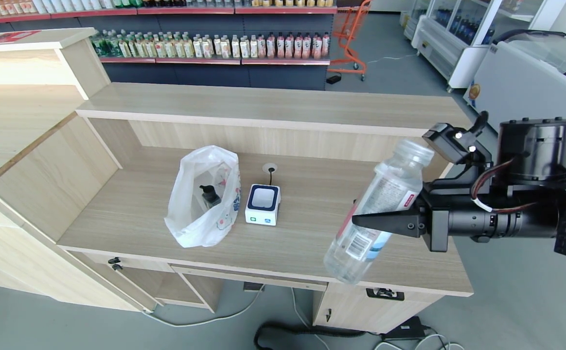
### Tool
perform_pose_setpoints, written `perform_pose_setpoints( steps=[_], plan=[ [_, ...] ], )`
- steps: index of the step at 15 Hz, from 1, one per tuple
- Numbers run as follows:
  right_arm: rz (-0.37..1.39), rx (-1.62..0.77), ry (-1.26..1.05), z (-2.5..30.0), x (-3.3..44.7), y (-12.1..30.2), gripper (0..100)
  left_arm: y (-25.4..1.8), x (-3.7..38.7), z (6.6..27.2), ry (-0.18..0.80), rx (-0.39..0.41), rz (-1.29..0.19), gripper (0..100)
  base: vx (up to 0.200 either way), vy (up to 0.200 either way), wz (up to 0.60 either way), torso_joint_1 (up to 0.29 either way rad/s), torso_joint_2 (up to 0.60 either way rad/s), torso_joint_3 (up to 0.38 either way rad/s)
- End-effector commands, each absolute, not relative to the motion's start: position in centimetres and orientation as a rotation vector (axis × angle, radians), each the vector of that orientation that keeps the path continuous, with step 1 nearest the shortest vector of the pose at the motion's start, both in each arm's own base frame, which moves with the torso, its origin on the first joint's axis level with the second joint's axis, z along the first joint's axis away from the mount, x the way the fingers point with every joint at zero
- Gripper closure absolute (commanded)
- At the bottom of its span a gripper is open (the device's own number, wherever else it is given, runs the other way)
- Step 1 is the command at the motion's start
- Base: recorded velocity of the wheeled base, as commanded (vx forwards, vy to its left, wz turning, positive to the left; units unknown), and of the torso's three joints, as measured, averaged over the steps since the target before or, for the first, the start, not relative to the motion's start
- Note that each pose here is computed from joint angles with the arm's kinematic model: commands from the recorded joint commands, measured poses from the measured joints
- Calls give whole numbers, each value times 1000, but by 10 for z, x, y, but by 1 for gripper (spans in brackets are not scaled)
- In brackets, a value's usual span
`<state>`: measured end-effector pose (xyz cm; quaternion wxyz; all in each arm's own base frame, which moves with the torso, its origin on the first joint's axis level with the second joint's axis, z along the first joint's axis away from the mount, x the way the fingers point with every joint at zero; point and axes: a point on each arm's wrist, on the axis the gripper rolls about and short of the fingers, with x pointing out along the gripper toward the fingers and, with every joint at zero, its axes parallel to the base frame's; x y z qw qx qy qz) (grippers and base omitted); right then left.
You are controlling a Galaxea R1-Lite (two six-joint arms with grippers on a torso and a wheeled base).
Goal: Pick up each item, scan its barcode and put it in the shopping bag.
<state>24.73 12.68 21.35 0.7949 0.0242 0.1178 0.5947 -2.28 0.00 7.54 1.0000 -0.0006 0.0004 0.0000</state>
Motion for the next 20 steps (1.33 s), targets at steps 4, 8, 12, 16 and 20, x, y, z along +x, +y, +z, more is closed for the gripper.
perform_pose_setpoints(
  steps=[4,8,12,16,20],
  plan=[
    [1281,58,284,205,259,133,100,0,-23,75,0,-2,0,0,0,0,0,0,0,0],
    [1295,59,277,207,263,139,100,0,-23,75,0,-2,0,0,0,0,0,0,0,0],
    [1342,58,282,207,258,148,100,0,-23,75,0,-2,0,0,0,0,0,0,0,0],
    [1358,57,293,203,260,154,100,0,-23,75,0,-2,0,0,0,0,0,0,0,0],
    [1358,57,293,203,260,155,100,0,-23,75,0,-2,0,0,0,0,0,0,0,0]
  ],
)
